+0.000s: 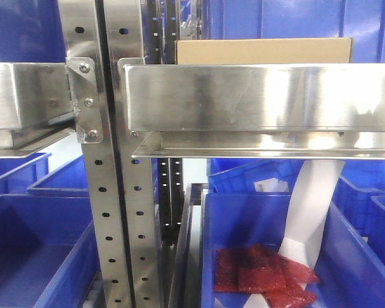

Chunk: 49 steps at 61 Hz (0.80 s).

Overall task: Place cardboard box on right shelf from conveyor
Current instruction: 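Lower the box flat onto the upper shelf and open the right gripper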

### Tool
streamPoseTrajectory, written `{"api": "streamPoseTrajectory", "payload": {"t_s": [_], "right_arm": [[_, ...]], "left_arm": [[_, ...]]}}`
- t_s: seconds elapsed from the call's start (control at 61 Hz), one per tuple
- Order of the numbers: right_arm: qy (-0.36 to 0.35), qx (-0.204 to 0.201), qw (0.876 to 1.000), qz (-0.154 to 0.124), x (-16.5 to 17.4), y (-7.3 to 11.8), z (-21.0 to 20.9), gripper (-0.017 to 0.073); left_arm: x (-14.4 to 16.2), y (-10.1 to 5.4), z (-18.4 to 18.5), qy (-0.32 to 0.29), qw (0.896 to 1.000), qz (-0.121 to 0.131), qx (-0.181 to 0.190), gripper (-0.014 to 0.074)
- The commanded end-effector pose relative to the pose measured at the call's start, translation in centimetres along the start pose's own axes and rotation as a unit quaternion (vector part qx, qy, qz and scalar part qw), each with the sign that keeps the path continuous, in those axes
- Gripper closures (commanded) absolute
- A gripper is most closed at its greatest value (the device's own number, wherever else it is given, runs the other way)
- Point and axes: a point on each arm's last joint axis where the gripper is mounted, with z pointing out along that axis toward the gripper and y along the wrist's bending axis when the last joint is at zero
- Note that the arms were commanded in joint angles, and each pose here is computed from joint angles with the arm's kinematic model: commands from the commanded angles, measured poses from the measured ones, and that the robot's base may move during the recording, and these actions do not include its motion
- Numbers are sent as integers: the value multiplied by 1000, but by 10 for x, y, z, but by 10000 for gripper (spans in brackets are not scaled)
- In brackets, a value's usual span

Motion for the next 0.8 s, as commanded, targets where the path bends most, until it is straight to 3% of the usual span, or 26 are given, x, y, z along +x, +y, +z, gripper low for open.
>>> {"api": "streamPoseTrajectory", "payload": {"t_s": [0.0,0.164,0.18,0.246,0.262,0.279,0.295,0.311,0.344,0.41,0.541,0.688,0.786], "right_arm": [[-24,46,999,15,-10,-8,0,506],[-3,69,998,-11,-7,-12,0,506],[2,69,998,4,-6,-13,0,506],[20,80,996,22,-2,-14,-1,506],[26,85,996,14,-1,-15,-1,506],[29,88,995,34,0,-16,-1,506],[35,93,995,28,1,-17,-1,506],[37,97,993,47,1,-17,-1,506],[43,107,992,46,2,-19,-2,506],[45,126,988,76,4,-22,-3,506],[21,146,985,90,11,-25,-5,506],[-26,146,986,82,28,-24,-12,506],[-18,148,986,75,39,-24,-12,506]], "left_arm": [[-9,0,-1,-47,999,-4,-1,713],[-9,0,-1,-47,999,-4,-1,713],[-9,0,-1,-47,999,-4,-1,713],[-9,0,-1,-47,999,-4,-1,713],[-9,0,-1,-47,999,-4,-1,713],[-9,0,-1,-47,999,-4,-1,713],[-9,0,-1,-47,999,-4,-1,713],[-9,0,-1,-47,999,-4,-1,713],[-9,0,-1,-47,999,-4,-1,713],[-9,0,-1,-47,999,-4,-1,713],[-9,0,-1,-47,999,-4,-1,713],[-9,0,-1,-47,999,-4,-1,713],[-9,0,-1,-47,999,-4,-1,713]]}}
